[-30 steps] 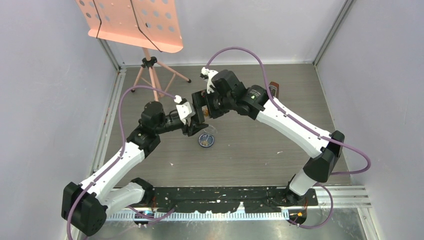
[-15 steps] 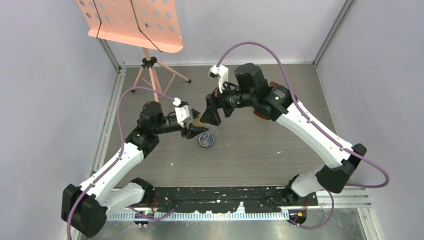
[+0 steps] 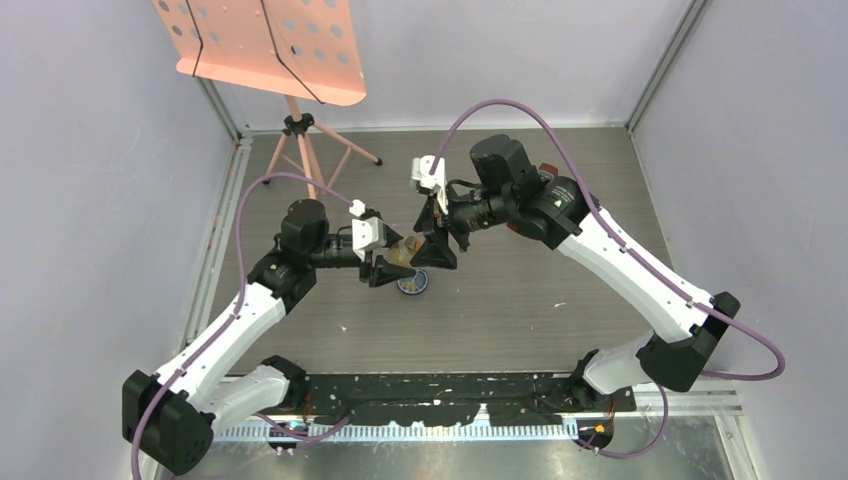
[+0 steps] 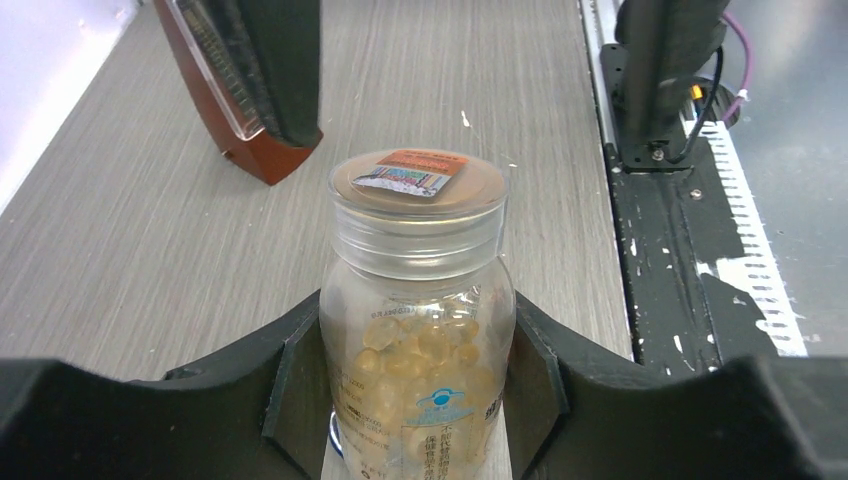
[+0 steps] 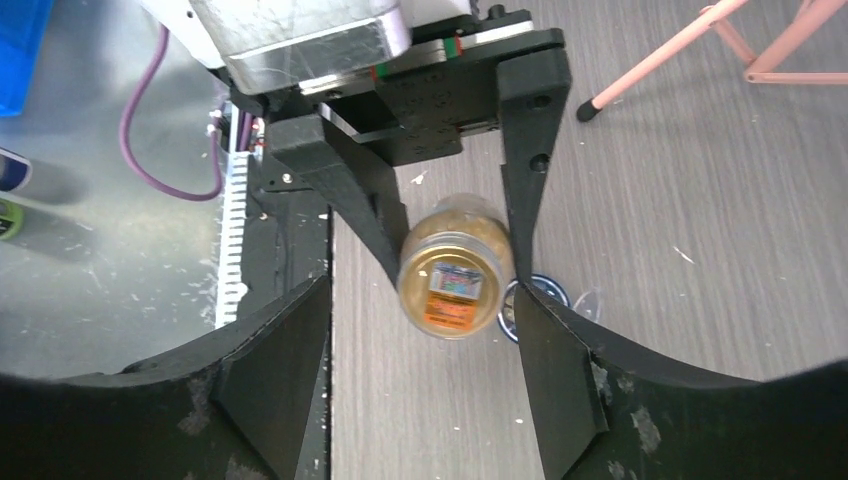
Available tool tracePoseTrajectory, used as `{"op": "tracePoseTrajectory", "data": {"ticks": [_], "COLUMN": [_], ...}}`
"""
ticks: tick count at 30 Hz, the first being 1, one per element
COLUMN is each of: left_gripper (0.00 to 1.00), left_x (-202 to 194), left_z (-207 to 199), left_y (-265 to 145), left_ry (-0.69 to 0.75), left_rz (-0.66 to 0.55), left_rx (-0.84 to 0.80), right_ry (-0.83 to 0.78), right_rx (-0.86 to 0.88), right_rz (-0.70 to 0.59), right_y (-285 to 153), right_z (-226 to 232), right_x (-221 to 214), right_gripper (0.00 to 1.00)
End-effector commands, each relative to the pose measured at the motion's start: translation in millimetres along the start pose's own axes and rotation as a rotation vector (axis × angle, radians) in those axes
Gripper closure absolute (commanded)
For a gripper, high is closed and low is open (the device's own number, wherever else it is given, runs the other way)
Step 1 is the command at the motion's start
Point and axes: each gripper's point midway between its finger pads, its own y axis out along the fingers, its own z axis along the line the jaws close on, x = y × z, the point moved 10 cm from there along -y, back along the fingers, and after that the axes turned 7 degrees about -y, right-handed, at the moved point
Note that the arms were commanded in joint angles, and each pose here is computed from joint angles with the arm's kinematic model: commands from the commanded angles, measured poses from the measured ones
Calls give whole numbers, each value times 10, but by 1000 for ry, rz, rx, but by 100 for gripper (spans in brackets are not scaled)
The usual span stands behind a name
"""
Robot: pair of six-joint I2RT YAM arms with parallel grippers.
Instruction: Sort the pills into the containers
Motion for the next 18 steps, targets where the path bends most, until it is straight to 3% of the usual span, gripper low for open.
{"op": "tracePoseTrajectory", "data": {"ticks": [1,18], "left_gripper": [100,100], "left_x": [180,210], "left_z": [-50,-44], "left_y": [-30,-25], "left_ry": [39,32], "left_rz": [-28,-19], "left_rx": [-66,-83], "right_ry": [-148,-192], "right_rx": [-66,-30], "right_rz": [7,103], "right_y": [-51,198], "right_z": [-66,-61], "right_x": [35,-60], "right_gripper": [27,38]}}
